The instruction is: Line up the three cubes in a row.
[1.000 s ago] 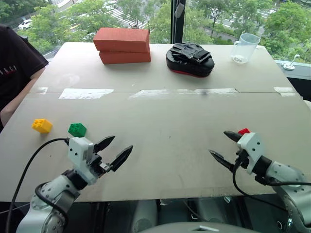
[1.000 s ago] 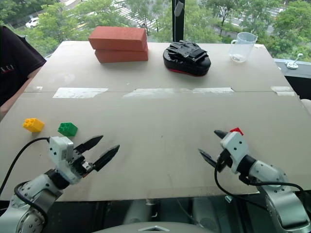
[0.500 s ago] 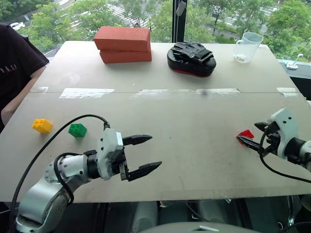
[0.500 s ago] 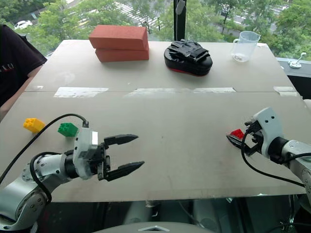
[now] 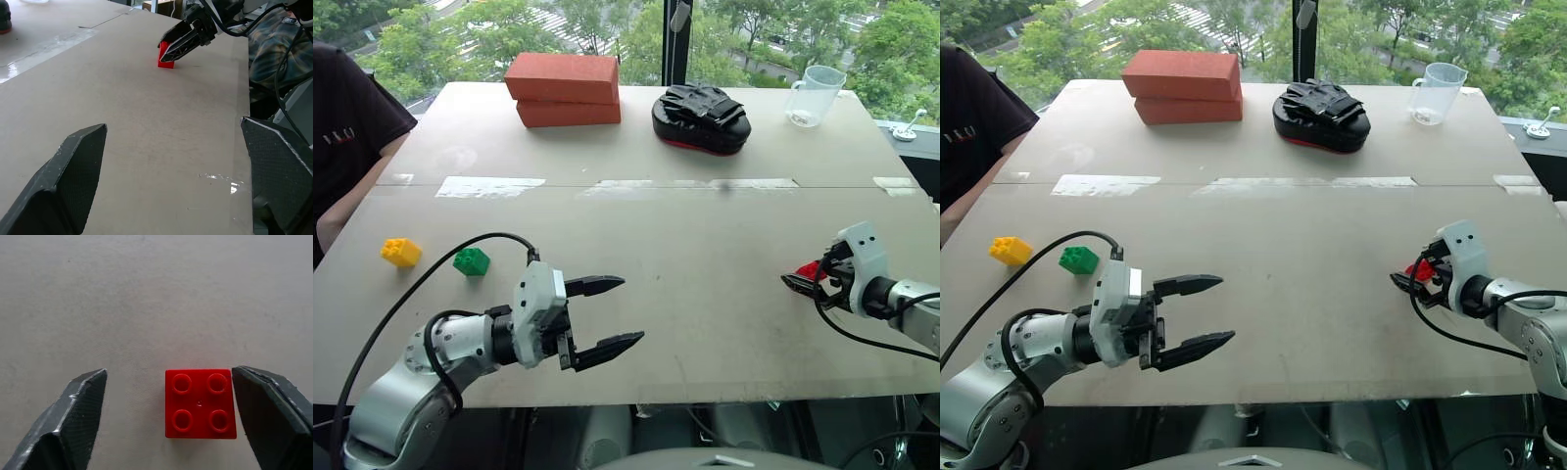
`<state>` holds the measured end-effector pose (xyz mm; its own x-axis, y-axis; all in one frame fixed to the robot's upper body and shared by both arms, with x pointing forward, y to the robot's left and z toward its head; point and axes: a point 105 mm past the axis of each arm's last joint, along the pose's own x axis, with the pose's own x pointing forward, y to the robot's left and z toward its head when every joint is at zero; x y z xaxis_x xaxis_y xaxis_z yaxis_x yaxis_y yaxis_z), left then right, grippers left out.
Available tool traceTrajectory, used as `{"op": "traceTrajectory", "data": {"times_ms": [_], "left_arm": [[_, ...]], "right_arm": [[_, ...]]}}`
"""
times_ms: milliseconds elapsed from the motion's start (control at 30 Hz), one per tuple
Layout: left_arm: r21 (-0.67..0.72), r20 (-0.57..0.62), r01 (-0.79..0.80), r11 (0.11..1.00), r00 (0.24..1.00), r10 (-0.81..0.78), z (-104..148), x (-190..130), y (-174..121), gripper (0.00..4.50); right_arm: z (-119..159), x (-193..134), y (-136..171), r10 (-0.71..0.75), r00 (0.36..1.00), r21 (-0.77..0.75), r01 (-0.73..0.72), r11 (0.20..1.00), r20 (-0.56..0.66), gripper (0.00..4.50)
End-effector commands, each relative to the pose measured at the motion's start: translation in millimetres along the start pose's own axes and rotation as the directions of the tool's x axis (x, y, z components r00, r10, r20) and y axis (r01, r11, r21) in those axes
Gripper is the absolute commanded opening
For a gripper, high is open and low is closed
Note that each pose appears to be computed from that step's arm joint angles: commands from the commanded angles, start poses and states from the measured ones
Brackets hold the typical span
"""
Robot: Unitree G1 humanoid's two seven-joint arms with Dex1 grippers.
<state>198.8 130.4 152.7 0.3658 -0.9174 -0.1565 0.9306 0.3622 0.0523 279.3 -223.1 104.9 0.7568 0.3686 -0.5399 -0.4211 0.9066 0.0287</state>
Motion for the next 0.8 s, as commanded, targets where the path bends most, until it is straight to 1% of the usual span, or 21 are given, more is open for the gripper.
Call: {"op": "traceTrajectory", "data": {"times_ms": [33,67,100,233,333,400,500,533,567,733,800], "left_arm": [[0.029,0.02,0.024,0.999,1.0,-0.024,11.3,3.3,-5.1,4.5],[0.027,0.02,0.022,0.999,1.0,-0.022,11.8,3.7,-4.7,4.5],[0.024,0.021,0.018,1.0,1.0,-0.019,12.1,3.9,-4.2,4.5],[0.015,0.027,0.004,1.0,1.0,-0.004,12.7,3.8,-2.3,4.5],[0.012,0.027,-0.005,1.0,1.0,0.005,12.5,3.1,-1.1,4.5],[0.006,0.029,-0.01,1.0,1.0,0.01,11.4,2.4,-1.0,4.5],[0.005,0.017,-0.001,1.0,1.0,0.001,8.5,1.3,-2.3,4.5],[0.005,0.015,-0.001,1.0,1.0,0.001,8.3,1.0,-2.0,4.5],[0.007,0.016,-0.003,1.0,1.0,0.002,8.8,0.2,-1.0,4.5],[0.006,0.008,-0.009,1.0,1.0,0.009,9.6,-3.9,-1.0,4.5],[0.003,0.005,-0.01,1.0,1.0,0.01,9.3,-5.0,-2.2,4.5]], "right_arm": [[5.8,-1.5,-4.1,-0.018,1.0,-0.024,0.018,1.0,0.012,2.32],[5.5,-1.0,-4.9,-0.021,1.0,-0.024,0.021,1.0,0.012,1.71],[5.4,-0.6,-5.3,-0.021,1.0,-0.026,0.021,0.999,0.012,1.29],[6.6,0.2,-4.9,-0.011,1.0,-0.065,0.012,0.998,0.011,1.3],[19.3,-0.1,11.6,0.107,0.993,-0.19,-0.096,0.977,0.046,1.3],[31.0,1.2,27.2,0.226,0.972,-0.293,-0.2,0.935,0.06,1.3],[54.5,14.8,44.8,0.394,0.918,-0.443,-0.336,0.831,0.044,1.3],[60.4,19.2,47.7,0.426,0.904,-0.473,-0.361,0.804,0.034,1.3],[67.9,25.0,52.6,0.469,0.883,-0.518,-0.394,0.759,0.016,1.3],[85.1,48.6,66.2,0.588,0.801,-0.654,-0.505,0.563,-0.113,1.3],[87.8,55.7,67.4,0.603,0.784,-0.677,-0.523,0.518,-0.145,1.3]]}}
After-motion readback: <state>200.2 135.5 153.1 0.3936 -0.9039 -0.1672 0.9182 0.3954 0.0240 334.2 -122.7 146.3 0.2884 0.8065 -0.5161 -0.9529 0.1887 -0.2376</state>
